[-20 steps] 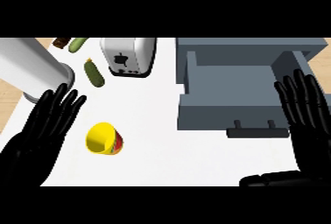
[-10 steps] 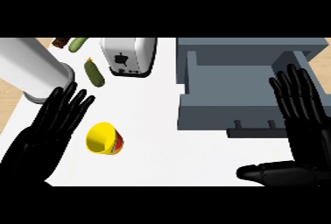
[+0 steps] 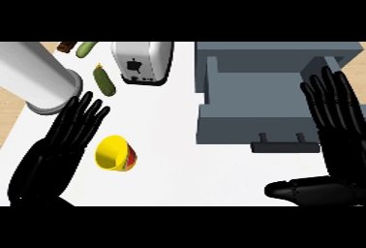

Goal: Pick up the cup, place it into the drawer and close the drawer

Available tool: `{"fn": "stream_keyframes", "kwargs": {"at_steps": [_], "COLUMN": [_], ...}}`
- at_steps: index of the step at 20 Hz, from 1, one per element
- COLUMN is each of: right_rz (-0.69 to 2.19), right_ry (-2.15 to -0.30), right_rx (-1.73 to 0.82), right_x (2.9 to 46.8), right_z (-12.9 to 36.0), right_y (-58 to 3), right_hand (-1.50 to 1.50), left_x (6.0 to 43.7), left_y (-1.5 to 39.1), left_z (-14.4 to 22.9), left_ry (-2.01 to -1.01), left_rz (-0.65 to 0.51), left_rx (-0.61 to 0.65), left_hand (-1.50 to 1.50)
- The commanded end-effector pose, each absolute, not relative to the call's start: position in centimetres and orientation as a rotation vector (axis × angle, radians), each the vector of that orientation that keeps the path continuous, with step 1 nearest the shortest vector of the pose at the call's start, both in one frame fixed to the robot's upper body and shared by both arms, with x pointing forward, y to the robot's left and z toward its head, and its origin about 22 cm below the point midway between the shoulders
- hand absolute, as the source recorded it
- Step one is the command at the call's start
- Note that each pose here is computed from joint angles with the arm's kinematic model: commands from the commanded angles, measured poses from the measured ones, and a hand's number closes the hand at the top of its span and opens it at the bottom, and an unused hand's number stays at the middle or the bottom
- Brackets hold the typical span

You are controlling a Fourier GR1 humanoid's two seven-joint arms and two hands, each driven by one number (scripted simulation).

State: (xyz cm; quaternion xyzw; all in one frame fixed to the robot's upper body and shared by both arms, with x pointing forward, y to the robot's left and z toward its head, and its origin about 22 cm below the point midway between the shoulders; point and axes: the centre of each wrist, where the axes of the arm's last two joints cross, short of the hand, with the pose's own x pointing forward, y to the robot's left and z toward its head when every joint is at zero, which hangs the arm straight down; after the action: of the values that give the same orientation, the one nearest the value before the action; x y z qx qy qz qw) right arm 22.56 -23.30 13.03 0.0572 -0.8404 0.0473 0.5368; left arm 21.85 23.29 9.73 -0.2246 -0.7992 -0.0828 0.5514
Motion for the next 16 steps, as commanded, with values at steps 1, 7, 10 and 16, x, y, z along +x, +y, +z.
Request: {"fn": "stream_keyframes", "kwargs": {"at_steps": [1, 7, 10, 16], "right_rz": [0.139, 0.095, 0.097, 0.119], "right_ry": [-2.006, -2.021, -2.005, -2.01], "right_rx": [0.145, 0.139, 0.132, 0.125], "right_x": [22.1, 21.1, 23.1, 23.2], "right_z": [12.8, 12.8, 13.0, 13.3], "right_y": [-23.1, -21.7, -22.7, -22.4], "right_hand": [-1.5, -1.5, -1.5, -1.5], "left_x": [22.1, 20.6, 20.1, 22.8], "left_y": [24.9, 24.4, 23.7, 25.8], "left_z": [9.8, 9.1, 6.2, 2.9], "left_ry": [-1.894, -1.828, -1.795, -1.769], "left_rz": [-0.176, -0.185, -0.179, -0.167], "left_rx": [-0.517, -0.481, -0.457, -0.37], "left_hand": [-1.5, -1.5, -1.5, -1.5]}}
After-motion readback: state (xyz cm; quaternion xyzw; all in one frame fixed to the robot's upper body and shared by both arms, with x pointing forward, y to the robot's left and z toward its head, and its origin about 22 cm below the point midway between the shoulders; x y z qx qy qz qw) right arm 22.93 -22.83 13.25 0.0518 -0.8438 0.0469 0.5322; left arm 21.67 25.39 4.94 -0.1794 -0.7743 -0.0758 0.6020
